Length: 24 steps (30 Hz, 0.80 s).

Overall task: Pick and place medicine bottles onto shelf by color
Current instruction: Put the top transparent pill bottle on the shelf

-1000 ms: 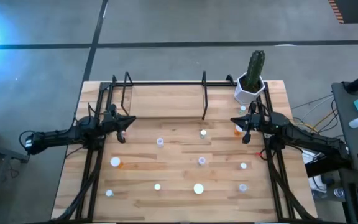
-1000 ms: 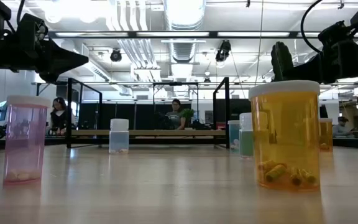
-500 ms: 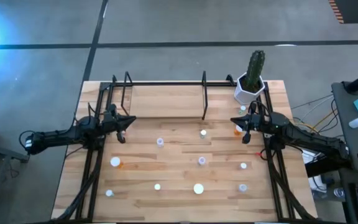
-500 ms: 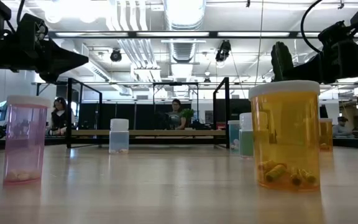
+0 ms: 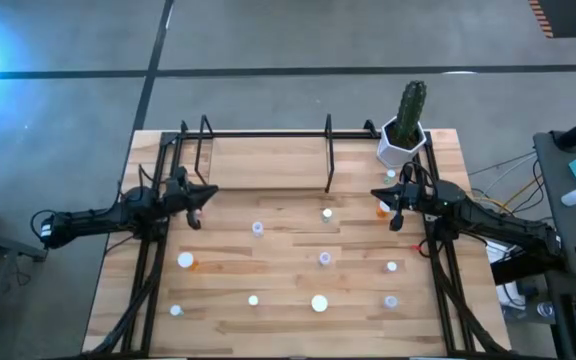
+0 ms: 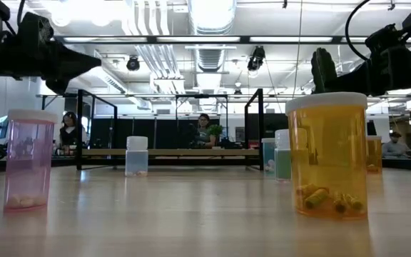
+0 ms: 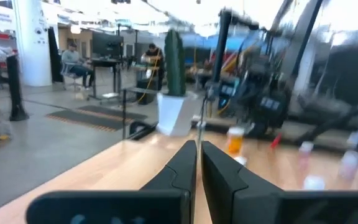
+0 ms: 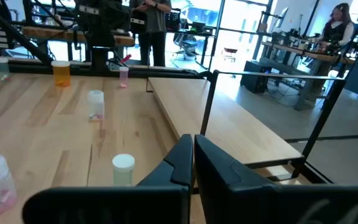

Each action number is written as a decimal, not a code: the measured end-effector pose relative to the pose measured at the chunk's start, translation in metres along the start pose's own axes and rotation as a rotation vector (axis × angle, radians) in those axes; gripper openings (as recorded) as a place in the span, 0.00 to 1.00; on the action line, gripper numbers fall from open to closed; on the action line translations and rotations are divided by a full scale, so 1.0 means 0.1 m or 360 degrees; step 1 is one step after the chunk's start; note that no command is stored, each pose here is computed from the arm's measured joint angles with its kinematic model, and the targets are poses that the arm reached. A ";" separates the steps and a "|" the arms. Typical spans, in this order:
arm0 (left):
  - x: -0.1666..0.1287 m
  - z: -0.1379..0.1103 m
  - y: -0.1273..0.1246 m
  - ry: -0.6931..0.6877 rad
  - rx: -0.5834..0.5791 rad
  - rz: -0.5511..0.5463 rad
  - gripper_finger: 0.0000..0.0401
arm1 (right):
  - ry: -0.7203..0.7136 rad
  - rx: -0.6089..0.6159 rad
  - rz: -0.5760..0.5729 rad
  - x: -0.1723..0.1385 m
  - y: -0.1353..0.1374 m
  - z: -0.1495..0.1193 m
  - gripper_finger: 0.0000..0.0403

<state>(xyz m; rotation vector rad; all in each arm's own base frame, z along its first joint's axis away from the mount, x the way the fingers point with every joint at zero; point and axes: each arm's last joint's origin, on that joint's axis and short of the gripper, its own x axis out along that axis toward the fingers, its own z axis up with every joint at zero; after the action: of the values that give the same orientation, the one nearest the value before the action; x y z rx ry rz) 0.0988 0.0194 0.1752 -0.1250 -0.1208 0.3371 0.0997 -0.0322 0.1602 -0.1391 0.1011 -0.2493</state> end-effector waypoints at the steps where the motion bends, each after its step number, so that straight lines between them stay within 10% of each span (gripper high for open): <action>1: 0.00 0.04 -0.01 -0.0055 -0.0133 -0.0031 0.02 | 0.0000 0.0000 0.0000 0.00 0.00 0.00 0.02; 11: -0.05 0.33 -0.03 -0.0521 -0.0195 -0.0070 0.02 | 0.0001 0.0000 0.0000 0.00 0.00 0.00 0.02; 17: 0.04 0.55 -0.15 -0.0400 0.0008 -0.0430 0.02 | -0.0001 0.0000 0.0000 0.00 0.00 0.00 0.02; 24: 0.35 0.76 -0.25 -0.0146 0.0246 -0.0431 0.02 | 0.0006 0.0000 0.0000 0.00 0.00 0.00 0.02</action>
<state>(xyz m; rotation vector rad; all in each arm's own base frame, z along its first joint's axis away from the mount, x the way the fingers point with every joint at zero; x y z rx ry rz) 0.1295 0.0153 0.2570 0.0602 -0.1997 0.0810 0.0997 -0.0322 0.1599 -0.1383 0.1046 -0.2492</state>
